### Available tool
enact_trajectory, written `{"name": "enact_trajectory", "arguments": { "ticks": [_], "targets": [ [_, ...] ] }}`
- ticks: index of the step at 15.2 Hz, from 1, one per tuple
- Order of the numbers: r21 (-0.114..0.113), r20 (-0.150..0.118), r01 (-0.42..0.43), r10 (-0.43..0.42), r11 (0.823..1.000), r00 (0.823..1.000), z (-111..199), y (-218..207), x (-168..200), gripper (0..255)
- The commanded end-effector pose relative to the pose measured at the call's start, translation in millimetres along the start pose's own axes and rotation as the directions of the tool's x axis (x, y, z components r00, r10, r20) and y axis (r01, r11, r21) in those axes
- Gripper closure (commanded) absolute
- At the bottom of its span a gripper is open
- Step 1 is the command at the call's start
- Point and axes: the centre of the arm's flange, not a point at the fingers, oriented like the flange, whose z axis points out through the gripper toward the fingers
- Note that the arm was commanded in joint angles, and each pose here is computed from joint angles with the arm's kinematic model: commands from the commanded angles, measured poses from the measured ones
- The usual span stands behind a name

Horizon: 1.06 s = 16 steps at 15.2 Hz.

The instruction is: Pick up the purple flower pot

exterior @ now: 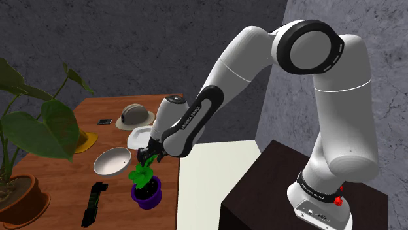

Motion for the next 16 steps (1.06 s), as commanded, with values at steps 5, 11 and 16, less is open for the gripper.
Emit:
{"name": "enact_trajectory", "arguments": {
  "ticks": [5,11,16],
  "targets": [
    [0.000,0.000,0.000,0.000,1.000,1.000,-26.1,-11.1,6.4,255],
    [0.000,0.000,0.000,0.000,1.000,1.000,-54.8,-22.8,12.9,255],
    [0.000,0.000,0.000,0.000,1.000,1.000,-69.9,-29.0,16.3,255]
  ]
}}
